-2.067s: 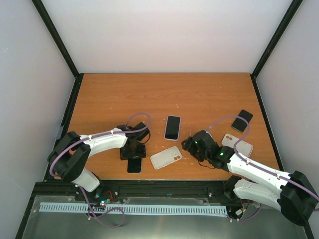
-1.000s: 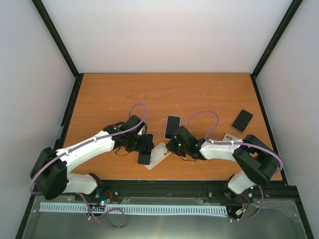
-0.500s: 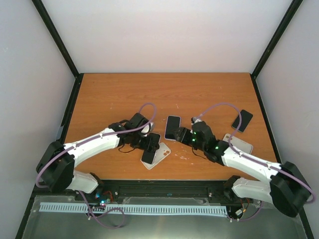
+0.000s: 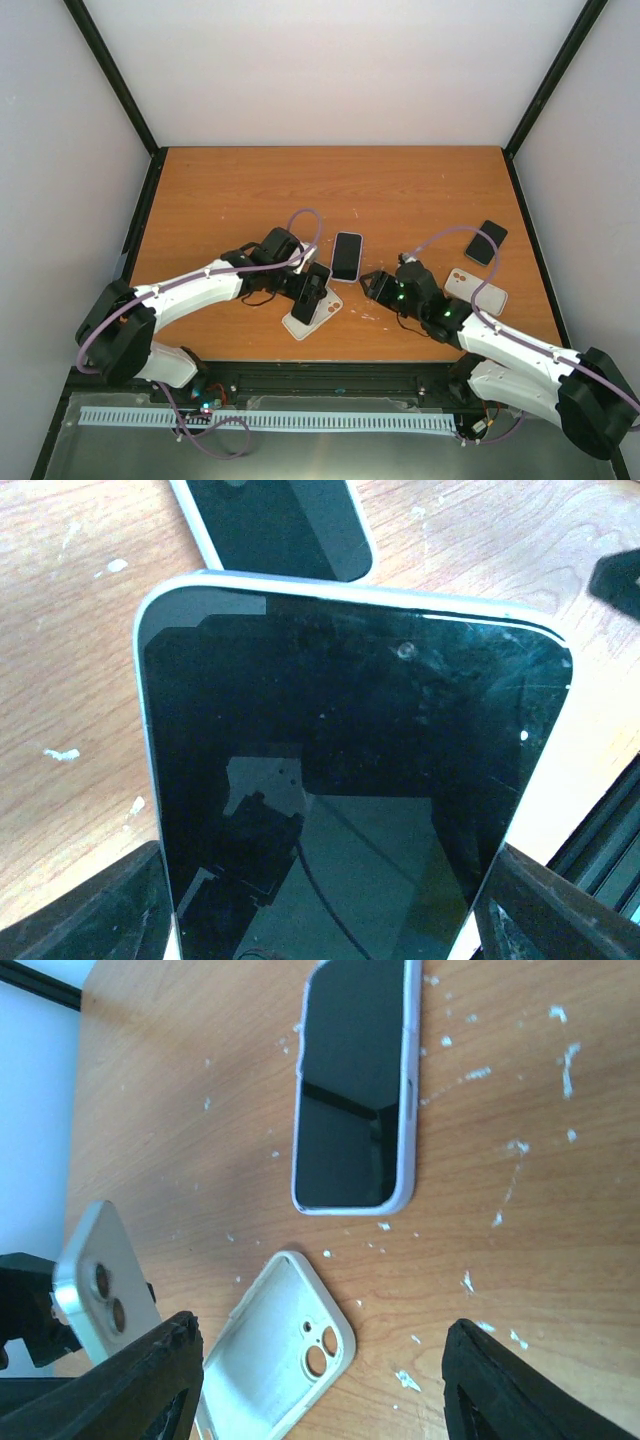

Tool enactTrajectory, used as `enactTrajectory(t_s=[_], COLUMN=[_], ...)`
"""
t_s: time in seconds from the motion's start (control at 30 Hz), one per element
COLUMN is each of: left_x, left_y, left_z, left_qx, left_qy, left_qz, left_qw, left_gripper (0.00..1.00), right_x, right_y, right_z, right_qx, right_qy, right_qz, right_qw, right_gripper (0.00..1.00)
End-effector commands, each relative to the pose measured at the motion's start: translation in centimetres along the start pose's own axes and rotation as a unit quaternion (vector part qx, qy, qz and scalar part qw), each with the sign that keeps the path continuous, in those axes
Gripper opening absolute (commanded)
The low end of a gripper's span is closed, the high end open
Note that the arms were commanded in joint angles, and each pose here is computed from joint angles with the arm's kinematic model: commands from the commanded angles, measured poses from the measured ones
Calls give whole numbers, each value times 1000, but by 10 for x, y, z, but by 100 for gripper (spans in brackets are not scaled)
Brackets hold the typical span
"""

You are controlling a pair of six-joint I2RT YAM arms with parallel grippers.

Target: Put the phone into the phone case

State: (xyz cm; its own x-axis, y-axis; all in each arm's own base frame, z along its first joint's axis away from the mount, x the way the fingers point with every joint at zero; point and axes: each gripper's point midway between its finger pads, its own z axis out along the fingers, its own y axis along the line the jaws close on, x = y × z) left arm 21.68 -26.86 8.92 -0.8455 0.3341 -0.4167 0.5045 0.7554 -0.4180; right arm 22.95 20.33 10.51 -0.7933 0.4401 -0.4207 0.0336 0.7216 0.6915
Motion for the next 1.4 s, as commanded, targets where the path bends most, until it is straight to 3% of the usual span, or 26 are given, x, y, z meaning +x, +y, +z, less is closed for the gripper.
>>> enactTrajectory(t_s=[0.0,0.3,0.7,1.17,1.37], left_x=[-17,-2,-1,7,9], left_y=[-19,-2,-11,-2,-2], left_z=[-5,-1,-21,-32,-26], left_qx=[33,-3,13,15,20], left_qy=[-37,-8,-25,-37,-34], left_qz=[48,12,-16,-71,-71], left_qw=[998,1000,999,997,997], left_gripper=[53,56,57,56,56], right_x=[16,50,94,90,74], right_y=[-13,5,18,3,15], right_z=[6,20,56,87,107], right_qx=[10,-1,59,122,80], right_qy=[29,92,139,123,106], right_qz=[49,98,101,49,18], right_qw=[998,991,983,984,991], right_gripper=[64,47,37,23,24])
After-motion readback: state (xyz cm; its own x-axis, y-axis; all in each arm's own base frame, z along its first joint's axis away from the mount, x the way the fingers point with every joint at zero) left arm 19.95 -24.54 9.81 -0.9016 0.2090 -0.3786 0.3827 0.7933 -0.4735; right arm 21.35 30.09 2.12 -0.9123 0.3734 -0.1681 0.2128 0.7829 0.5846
